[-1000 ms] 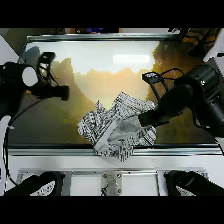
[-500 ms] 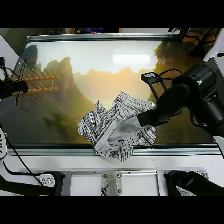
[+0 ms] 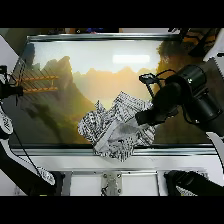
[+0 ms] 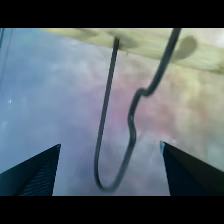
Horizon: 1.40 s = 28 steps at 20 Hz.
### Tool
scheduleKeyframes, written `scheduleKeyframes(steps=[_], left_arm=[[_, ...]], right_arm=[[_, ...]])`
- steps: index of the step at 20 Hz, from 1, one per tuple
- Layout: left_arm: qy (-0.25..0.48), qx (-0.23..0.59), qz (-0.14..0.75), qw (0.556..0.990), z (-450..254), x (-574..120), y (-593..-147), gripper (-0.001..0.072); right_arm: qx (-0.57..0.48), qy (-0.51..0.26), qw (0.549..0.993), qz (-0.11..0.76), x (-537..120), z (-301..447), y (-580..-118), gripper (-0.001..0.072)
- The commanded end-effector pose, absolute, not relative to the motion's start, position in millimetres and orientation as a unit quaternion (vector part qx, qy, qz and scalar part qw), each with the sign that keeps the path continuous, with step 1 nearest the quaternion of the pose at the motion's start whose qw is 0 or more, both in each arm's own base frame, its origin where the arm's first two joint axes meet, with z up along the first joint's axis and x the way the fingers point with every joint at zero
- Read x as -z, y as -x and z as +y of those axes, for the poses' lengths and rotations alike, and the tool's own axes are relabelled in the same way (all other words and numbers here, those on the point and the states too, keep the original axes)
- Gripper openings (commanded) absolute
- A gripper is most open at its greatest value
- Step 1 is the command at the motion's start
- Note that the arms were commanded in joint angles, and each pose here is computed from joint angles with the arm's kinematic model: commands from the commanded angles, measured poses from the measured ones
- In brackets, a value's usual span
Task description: Fold the clothes and pants, and hang the long-sleeved shirts on hangers.
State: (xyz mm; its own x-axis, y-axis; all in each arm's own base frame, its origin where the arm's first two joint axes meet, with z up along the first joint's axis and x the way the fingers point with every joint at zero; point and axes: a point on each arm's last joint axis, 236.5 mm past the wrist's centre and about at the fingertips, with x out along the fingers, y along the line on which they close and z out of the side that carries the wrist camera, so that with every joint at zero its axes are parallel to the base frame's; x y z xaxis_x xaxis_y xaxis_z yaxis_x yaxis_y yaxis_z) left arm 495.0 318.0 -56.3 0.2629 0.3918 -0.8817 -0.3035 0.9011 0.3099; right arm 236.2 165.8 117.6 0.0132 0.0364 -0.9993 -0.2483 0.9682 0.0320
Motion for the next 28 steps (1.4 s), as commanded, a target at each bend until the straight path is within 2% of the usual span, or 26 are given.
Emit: scheduleKeyframes(steps=[1,12,14,15,17,18,19,24,28], left_arm=[[-0.072,-0.219,0.583,0.779,336.8,80.6,-502.3,0.0688],[-0.091,-0.205,0.579,0.784,341.3,112.7,-515.2,0.0682],[-0.090,-0.203,0.584,0.781,338.1,113.7,-514.1,0.0422],[-0.090,-0.202,0.585,0.781,336.9,113.9,-514.2,0.0367],[-0.090,-0.202,0.583,0.782,336.5,113.7,-515.1,0.0338],[-0.089,-0.201,0.587,0.779,335.3,114.0,-513.6,0.0051],[-0.088,-0.201,0.587,0.779,335.1,113.1,-513.3,0.0013],[-0.086,-0.202,0.591,0.776,334.0,108.6,-510.1,0.0012],[-0.093,-0.203,0.577,0.785,324.9,78.0,-516.7,0.0011]], right_arm=[[-0.098,0.074,0.707,0.697,-116.4,166.4,-236.4,0.0012],[-0.095,0.077,0.701,0.703,-111.2,167.4,-238.1,0.0012],[-0.094,0.077,0.701,0.703,-111.0,167.4,-238.2,0.0012],[-0.095,0.078,0.701,0.703,-111.0,167.4,-238.2,0.0012],[-0.095,0.078,0.701,0.703,-111.0,167.4,-238.2,0.0012],[-0.095,0.078,0.701,0.703,-111.0,167.4,-238.2,0.0012],[-0.095,0.078,0.701,0.703,-111.0,167.4,-238.2,0.0012],[-0.094,0.078,0.701,0.703,-111.0,167.4,-238.1,0.0012],[-0.094,0.078,0.701,0.702,-111.2,167.1,-238.4,0.0012]])
